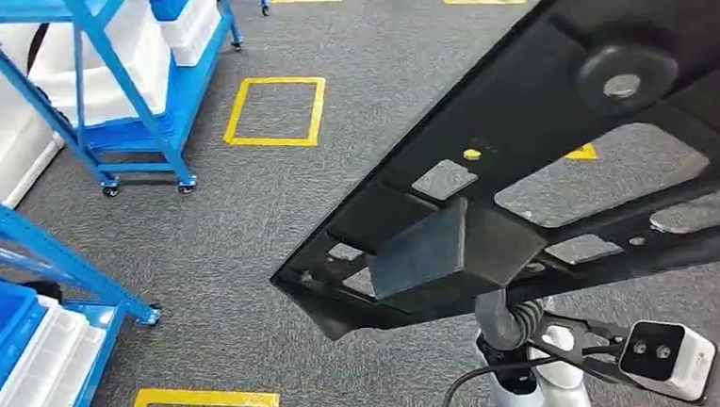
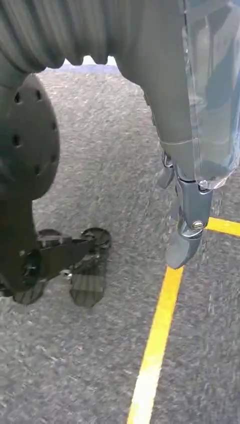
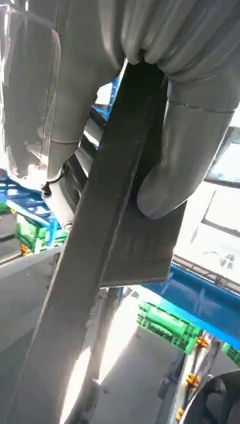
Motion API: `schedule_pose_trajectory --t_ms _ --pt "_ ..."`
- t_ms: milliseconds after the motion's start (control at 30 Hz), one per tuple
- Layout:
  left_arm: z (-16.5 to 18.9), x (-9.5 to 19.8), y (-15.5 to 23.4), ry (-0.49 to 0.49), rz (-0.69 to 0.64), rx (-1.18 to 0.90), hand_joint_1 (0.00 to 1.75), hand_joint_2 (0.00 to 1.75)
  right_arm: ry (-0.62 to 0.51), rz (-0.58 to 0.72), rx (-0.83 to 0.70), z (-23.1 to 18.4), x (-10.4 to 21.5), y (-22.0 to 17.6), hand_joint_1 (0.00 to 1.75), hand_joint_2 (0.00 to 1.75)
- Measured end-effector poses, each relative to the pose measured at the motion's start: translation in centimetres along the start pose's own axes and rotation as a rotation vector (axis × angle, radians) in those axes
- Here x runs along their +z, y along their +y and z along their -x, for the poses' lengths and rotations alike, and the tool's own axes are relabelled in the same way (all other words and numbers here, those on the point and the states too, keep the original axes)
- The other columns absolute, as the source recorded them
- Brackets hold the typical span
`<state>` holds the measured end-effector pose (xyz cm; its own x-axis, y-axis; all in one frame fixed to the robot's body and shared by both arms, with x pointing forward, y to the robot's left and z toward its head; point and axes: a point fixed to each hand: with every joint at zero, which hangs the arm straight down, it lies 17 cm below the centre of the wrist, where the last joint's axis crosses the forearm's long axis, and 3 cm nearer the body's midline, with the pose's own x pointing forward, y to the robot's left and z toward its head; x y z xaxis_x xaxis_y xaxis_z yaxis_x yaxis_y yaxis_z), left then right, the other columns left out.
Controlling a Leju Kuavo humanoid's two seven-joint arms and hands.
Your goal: Take the parts from the cabinet and place them on the table.
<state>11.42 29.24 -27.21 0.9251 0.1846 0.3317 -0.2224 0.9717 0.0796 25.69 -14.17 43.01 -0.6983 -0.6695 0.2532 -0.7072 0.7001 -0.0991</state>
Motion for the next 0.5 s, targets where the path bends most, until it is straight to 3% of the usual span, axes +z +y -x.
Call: schedule_pose_trajectory --t_ms 500 --pt "0.18 0.02 0.19 -0.004 -0.008 -0.004 0.00 1.75 0.008 0.007 -0.021 0.69 0.01 0.04 1.75 1.75"
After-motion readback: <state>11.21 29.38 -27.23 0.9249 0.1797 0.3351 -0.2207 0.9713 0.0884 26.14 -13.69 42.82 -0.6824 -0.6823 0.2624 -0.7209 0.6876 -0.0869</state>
